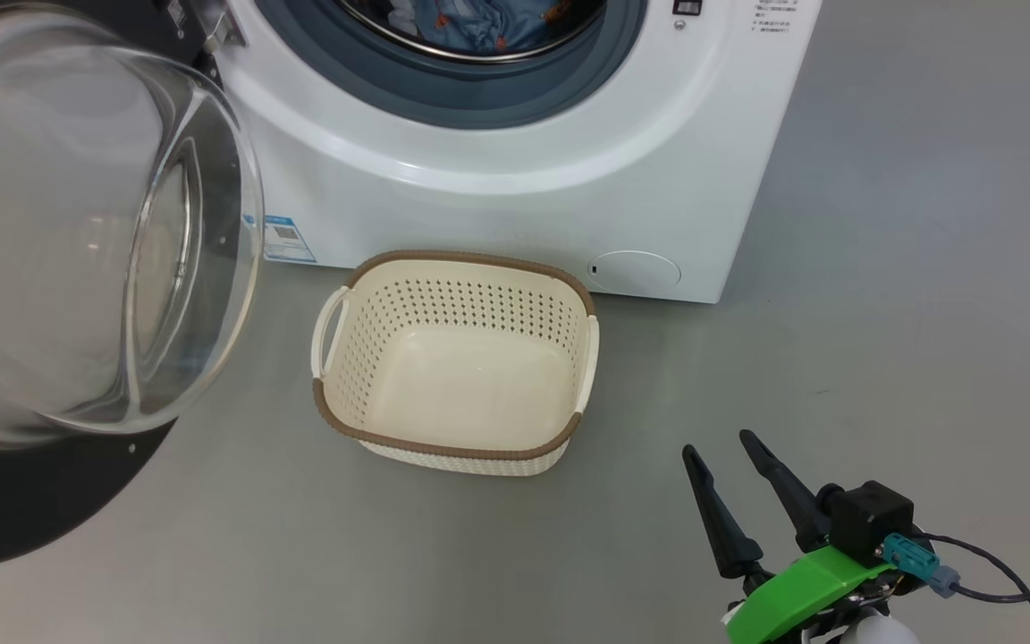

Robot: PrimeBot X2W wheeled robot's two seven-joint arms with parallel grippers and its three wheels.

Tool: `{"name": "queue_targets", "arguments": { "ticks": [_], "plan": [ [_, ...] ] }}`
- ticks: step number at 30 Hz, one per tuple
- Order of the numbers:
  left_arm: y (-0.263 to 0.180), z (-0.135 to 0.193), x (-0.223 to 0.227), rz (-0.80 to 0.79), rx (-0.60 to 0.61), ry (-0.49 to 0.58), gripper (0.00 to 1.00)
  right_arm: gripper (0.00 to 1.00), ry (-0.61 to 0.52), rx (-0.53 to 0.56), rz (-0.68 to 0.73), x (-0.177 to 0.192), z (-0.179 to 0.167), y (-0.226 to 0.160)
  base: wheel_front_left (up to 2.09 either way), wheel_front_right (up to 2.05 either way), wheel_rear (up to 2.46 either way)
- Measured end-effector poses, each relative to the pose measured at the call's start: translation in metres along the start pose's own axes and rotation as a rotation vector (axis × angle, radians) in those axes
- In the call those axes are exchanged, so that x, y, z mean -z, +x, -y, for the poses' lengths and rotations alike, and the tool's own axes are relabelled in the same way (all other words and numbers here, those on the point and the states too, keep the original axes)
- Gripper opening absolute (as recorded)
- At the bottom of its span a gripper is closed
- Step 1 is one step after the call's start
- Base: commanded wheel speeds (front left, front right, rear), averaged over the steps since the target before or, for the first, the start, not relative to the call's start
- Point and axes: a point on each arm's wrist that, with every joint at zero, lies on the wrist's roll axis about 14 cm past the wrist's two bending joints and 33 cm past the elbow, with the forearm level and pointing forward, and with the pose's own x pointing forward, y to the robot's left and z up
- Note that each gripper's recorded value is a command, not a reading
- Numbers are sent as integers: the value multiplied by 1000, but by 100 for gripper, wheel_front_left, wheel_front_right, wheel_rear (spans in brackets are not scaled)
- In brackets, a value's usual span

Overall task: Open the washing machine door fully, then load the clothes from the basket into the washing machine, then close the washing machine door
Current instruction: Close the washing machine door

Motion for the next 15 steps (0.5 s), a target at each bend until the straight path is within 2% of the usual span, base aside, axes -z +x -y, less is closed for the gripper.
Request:
{"name": "queue_targets", "arguments": {
  "ticks": [15],
  "plan": [
    [10, 11, 46, -246, 93, -40, 0, 100, 17, 45, -5, 2, 14, -7, 0, 0, 0]
  ]
}}
